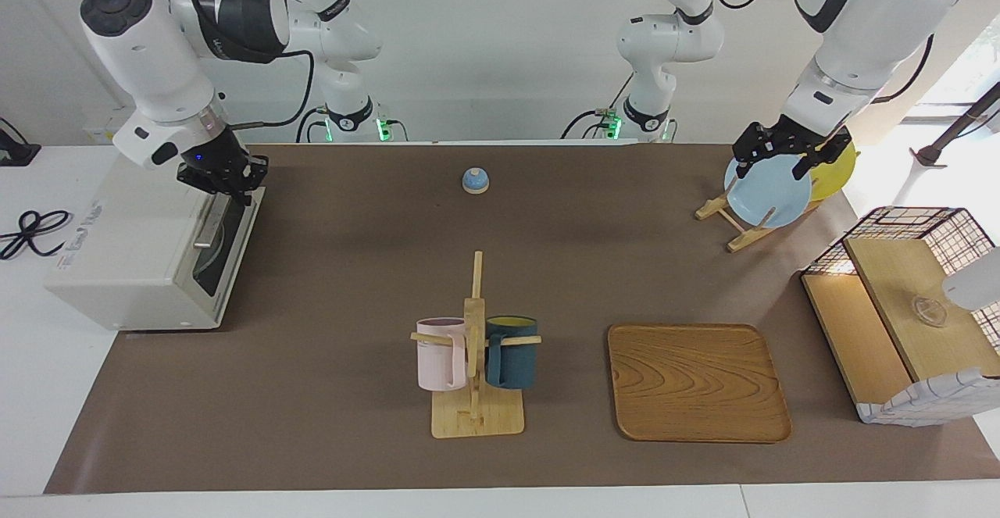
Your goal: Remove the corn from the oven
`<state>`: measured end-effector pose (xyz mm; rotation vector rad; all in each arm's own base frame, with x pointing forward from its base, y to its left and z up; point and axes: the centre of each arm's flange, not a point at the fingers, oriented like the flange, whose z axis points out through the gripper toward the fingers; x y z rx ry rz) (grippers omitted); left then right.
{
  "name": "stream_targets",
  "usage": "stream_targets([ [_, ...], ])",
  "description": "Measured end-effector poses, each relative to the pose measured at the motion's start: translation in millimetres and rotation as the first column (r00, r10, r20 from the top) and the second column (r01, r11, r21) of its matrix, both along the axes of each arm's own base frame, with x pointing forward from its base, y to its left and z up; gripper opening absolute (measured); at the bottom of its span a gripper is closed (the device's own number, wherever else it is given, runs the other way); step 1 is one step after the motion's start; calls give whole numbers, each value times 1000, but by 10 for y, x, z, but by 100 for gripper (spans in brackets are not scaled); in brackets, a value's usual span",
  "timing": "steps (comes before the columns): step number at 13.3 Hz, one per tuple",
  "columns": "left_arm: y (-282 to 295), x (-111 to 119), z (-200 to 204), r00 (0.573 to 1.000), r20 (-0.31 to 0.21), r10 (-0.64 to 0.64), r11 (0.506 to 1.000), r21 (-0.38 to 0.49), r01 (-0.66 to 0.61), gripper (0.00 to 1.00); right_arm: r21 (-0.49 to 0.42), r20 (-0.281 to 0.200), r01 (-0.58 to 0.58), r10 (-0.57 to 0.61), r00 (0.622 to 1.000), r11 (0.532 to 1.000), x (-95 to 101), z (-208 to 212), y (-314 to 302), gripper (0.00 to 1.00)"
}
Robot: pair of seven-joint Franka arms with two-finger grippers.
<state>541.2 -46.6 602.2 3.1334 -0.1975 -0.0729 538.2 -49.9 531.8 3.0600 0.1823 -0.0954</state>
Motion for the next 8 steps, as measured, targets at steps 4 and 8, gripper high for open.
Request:
stream_targets([
  [4, 0, 0, 0, 1000, 0, 0, 1000, 0, 0, 100, -55, 0, 28, -28, 1000, 998, -101, -288, -305, 1],
  [8, 0, 0, 0, 1000, 0, 0, 1000, 0, 0, 100, -60, 4, 63, -63, 998, 996, -129, -426, -469, 1],
])
